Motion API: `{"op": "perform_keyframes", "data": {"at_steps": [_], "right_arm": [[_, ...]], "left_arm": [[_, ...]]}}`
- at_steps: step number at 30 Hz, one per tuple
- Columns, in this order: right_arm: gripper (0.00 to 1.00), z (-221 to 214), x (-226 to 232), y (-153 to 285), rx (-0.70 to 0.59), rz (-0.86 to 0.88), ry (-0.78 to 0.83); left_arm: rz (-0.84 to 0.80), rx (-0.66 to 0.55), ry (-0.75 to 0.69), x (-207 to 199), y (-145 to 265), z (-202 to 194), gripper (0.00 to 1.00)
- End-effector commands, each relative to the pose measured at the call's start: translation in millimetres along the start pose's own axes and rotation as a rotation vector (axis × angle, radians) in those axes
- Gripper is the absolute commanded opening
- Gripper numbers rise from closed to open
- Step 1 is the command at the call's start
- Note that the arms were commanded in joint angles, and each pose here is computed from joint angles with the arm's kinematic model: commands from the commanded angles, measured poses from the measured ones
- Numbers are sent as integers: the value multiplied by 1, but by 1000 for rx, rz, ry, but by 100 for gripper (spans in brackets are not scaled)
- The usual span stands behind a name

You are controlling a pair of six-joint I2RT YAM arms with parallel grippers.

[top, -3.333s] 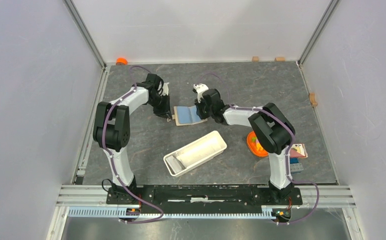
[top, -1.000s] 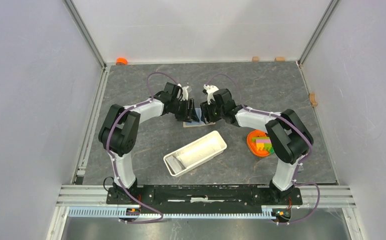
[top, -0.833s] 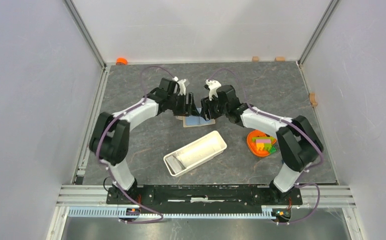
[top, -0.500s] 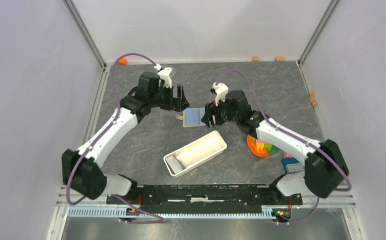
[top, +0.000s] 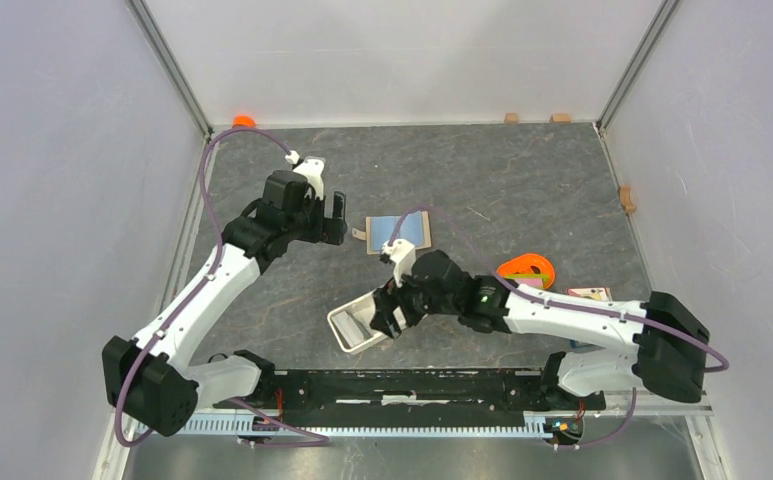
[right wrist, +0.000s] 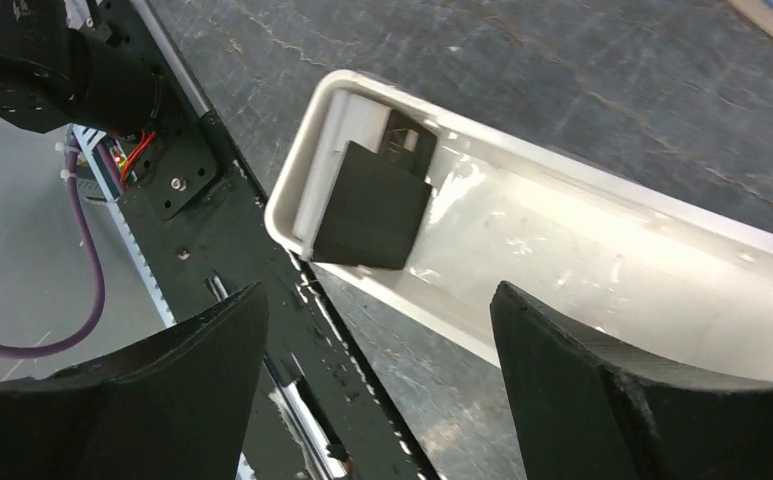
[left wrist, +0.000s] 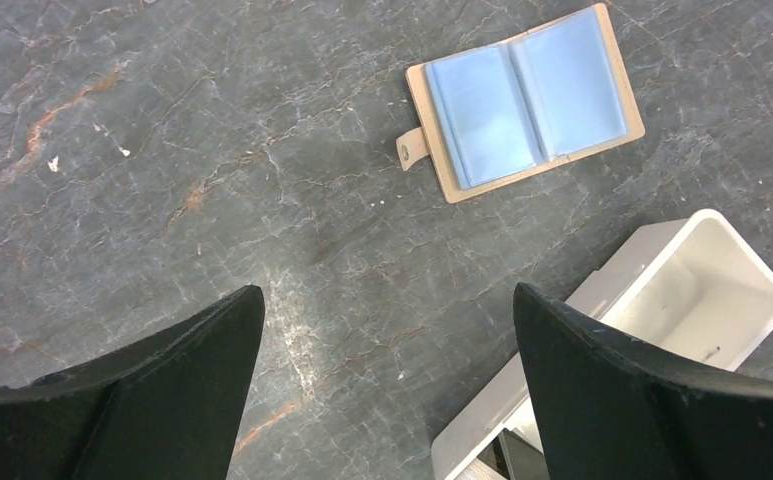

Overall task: Put the credit cards into the card holder
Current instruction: Pick up the credit card from the storage box.

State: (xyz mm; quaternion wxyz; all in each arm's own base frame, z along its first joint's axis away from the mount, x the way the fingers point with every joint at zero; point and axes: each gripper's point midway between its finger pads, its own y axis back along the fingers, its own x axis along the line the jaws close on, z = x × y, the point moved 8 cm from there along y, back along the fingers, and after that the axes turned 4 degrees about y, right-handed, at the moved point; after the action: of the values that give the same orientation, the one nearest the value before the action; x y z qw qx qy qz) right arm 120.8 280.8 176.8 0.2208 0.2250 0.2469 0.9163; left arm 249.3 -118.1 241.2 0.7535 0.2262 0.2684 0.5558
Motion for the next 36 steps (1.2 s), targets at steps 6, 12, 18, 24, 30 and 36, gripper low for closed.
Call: {"op": "perform_keyframes", "data": {"at_steps": [6,12,18,24,30,36], "right_arm": [[90,16,49,-28,5,-103,54],[96,12,63,-38,27,-141,80],[94,6,59,-44,57,-171,70],[90,-2,64,-55,77,-113,63],[84,2,72,-70,83,-70,72],[78,4,76,-75,96,-46,81]], "left_arm": [[27,-84,-27,5,16,9,100],[47,-100,-31,8,19,9,100],[39,-100,-31,7,19,9,100],[36,-98,-30,7,19,8,100],[29,-95,-29,6,18,8,100],[23,-93,-27,6,18,7,100]]}}
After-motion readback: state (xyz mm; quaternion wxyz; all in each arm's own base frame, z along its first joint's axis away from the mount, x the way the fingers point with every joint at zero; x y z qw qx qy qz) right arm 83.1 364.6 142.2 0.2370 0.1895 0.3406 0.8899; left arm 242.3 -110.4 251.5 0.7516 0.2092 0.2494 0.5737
